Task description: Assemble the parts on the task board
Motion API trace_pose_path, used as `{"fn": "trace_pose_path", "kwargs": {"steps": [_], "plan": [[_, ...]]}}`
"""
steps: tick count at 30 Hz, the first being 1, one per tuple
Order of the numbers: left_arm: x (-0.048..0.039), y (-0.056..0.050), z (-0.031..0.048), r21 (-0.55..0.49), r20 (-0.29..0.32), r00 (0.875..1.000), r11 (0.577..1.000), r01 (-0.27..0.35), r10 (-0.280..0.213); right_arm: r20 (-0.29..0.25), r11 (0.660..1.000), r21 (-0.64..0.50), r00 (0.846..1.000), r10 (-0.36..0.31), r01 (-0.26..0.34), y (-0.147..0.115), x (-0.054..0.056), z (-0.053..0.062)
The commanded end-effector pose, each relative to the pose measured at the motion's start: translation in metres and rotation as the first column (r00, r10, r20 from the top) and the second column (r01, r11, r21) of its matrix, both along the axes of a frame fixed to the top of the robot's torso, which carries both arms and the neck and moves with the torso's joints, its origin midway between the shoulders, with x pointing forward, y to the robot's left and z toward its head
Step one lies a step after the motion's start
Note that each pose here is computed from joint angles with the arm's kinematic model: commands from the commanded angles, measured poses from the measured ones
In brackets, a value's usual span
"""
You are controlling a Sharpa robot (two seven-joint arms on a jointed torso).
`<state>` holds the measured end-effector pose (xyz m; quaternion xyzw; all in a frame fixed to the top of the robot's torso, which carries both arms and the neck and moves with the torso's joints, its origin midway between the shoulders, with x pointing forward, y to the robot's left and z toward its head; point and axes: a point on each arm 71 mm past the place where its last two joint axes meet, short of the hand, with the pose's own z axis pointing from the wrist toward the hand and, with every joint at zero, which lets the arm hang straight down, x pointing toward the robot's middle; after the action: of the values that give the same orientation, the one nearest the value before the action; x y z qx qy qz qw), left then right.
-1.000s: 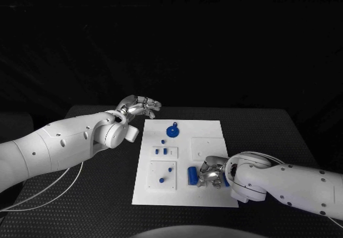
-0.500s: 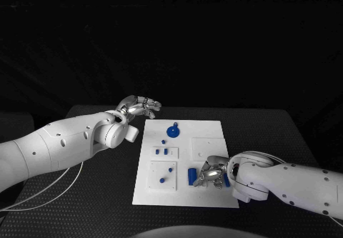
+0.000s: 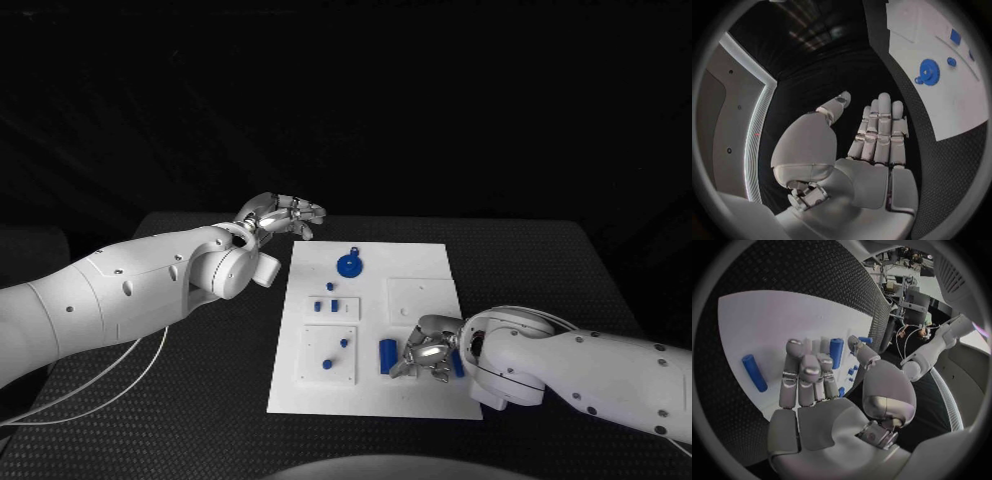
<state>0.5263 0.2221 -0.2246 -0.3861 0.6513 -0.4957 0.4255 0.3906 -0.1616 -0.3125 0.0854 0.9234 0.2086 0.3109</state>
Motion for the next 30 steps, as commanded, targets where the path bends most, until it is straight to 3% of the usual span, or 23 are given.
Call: {"fn": "trace_pose_path", "kwargs": {"steps": [1, 9, 16, 19, 23, 30], "plan": [[-0.0003, -0.003, 0.0008, -0.010, 0.000, 1.000, 1.000, 0.013, -0.013, 0.059, 0.999, -0.029, 0.998, 0.016, -0.015, 0.000, 0.003, 0.002], [0.0002, -0.002, 0.0006, -0.009, 0.001, 1.000, 1.000, 0.011, -0.011, 0.067, 0.998, 0.039, 0.996, -0.056, 0.054, -0.015, 0.005, 0.008], [0.0005, 0.000, 0.0005, -0.008, 0.001, 1.000, 1.000, 0.010, -0.010, 0.094, 0.993, 0.071, 0.991, -0.095, 0.089, -0.032, 0.020, 0.033], [0.0006, 0.000, 0.0004, -0.009, 0.001, 1.000, 1.000, 0.011, -0.011, 0.106, 0.995, 0.024, 0.989, -0.100, 0.097, -0.049, 0.026, 0.041], [0.0005, -0.001, 0.0004, -0.010, 0.000, 1.000, 1.000, 0.015, -0.015, 0.143, 0.991, -0.084, 0.986, -0.089, 0.102, -0.073, 0.032, 0.042], [0.0002, -0.002, 0.0003, -0.010, -0.002, 1.000, 1.000, 0.017, -0.017, 0.137, 0.978, -0.169, 0.985, -0.102, 0.124, -0.095, 0.029, 0.040]]}}
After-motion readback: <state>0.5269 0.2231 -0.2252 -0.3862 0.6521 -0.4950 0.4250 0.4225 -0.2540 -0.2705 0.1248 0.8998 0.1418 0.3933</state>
